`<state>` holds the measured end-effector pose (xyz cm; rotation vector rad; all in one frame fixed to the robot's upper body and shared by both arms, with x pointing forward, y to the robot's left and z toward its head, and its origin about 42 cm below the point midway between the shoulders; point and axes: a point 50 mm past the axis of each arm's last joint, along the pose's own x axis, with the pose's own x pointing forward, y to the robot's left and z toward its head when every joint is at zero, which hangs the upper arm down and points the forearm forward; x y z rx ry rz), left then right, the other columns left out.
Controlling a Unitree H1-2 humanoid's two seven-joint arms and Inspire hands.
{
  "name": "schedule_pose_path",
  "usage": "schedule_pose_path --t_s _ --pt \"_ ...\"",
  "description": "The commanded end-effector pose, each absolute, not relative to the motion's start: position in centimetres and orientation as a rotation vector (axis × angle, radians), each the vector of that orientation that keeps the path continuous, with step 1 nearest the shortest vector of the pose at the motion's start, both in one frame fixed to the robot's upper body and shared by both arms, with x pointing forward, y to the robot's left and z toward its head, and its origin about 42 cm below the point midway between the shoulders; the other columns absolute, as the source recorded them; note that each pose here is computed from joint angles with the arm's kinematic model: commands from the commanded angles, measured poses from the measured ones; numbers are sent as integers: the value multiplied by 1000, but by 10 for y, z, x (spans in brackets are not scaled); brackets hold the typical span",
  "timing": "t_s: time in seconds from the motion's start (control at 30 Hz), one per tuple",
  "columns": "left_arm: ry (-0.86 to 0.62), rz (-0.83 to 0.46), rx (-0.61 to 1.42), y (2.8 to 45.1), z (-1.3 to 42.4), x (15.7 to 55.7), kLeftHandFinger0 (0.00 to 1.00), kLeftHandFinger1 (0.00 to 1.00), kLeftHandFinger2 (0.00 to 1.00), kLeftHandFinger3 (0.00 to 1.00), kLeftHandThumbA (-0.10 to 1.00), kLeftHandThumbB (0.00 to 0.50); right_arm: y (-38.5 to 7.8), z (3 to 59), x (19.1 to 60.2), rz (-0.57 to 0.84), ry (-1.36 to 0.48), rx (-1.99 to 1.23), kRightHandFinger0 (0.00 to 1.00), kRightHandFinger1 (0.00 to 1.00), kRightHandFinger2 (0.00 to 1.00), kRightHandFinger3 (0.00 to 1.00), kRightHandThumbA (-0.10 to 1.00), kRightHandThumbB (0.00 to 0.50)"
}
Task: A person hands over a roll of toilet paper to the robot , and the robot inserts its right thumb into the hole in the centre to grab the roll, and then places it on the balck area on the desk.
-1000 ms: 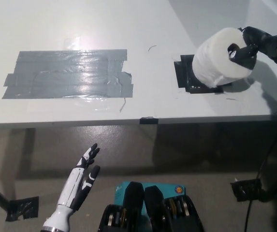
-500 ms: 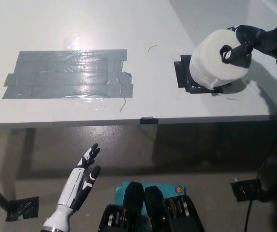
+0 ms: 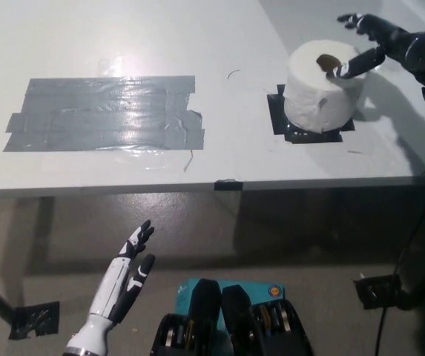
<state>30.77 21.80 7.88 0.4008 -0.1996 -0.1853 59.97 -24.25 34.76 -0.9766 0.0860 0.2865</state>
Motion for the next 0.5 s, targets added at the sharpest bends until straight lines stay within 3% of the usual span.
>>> schedule_pose_path --t_s 0.0,0.03,0.07,0.13,0.33,0.47 --pt "-274 -164 403 218 93 315 1000 1000 1000 1000 1000 169 -236 421 603 206 -225 -931 1000 1000 1000 1000 778 461" --pt "-278 -164 404 219 93 316 1000 1000 1000 1000 1000 168 -235 427 603 207 -238 -948 1000 1000 1000 1000 827 440" --pt "-280 -164 406 219 93 316 1000 1000 1000 1000 1000 169 -235 433 604 193 -237 -942 1000 1000 1000 1000 886 465" --pt "-288 -162 412 219 94 317 1000 1000 1000 1000 1000 158 -235 446 604 180 -239 -897 1000 1000 1000 1000 810 488" --pt "-287 -162 411 217 95 319 1000 1000 1000 1000 1000 159 -241 471 603 144 -284 -873 1000 1000 1000 1000 813 500" --pt "-299 -165 408 216 102 327 1000 1000 1000 1000 1000 170 -252 499 592 147 -418 -734 1000 1000 1000 1000 811 492"
